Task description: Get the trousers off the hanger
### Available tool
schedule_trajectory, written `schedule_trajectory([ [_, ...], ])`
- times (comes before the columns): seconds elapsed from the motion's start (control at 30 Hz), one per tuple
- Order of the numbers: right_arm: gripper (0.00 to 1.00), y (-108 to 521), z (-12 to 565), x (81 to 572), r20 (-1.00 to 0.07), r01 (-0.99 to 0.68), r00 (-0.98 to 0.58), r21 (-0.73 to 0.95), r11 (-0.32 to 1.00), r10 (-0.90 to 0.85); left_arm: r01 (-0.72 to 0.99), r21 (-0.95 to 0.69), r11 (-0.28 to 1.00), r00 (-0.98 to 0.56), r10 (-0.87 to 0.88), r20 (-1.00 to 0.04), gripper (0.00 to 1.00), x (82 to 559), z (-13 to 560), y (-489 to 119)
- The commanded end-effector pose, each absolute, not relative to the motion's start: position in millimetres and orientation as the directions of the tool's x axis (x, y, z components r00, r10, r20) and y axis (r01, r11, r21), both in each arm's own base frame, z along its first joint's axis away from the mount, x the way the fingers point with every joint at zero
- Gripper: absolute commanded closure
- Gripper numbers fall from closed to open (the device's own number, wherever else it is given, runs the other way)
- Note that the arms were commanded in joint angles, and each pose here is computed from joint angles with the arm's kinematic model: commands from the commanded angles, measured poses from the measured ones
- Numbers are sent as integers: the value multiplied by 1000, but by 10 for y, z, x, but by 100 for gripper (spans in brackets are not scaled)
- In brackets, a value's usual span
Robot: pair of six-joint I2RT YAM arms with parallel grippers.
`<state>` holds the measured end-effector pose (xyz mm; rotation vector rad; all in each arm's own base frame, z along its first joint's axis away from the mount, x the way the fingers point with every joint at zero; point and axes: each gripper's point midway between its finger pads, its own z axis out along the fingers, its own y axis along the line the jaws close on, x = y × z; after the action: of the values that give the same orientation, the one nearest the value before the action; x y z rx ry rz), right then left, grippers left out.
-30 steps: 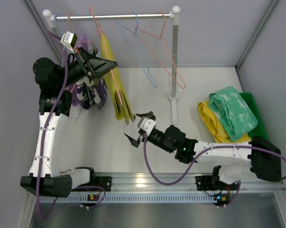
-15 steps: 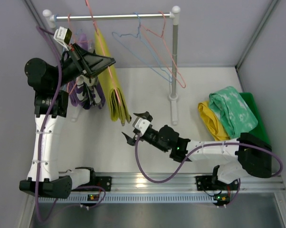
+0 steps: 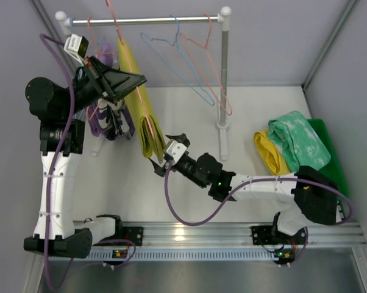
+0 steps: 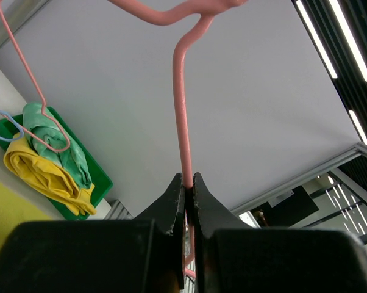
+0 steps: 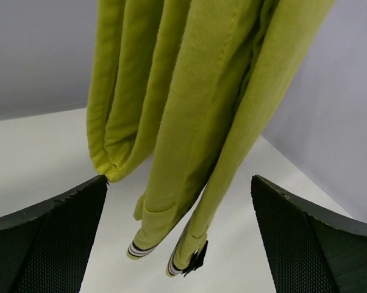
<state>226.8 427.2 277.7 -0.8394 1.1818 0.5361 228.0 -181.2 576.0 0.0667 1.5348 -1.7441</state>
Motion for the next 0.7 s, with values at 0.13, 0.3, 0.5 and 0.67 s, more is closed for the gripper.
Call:
schedule_trajectory([
  [0.13,0,4298,3056,2556,-946,-698,323,-252,671,-20,843,-534,69,-411,-559,-720,100,1634,6441,-1745],
  [0.3,0,4212,3057,2688,-949,-673,314,-249,697,-36,841,-537,64,-415,-559,-718,100,1626,6444,-1746],
  [0.5,0,4131,3310,2797,-946,-658,325,-217,721,12,832,-552,62,-428,-561,-709,100,1669,6400,-1747],
  [0.67,0,4134,3614,2719,-933,-687,347,-183,703,96,801,-595,68,-461,-564,-685,100,1783,6249,-1748],
])
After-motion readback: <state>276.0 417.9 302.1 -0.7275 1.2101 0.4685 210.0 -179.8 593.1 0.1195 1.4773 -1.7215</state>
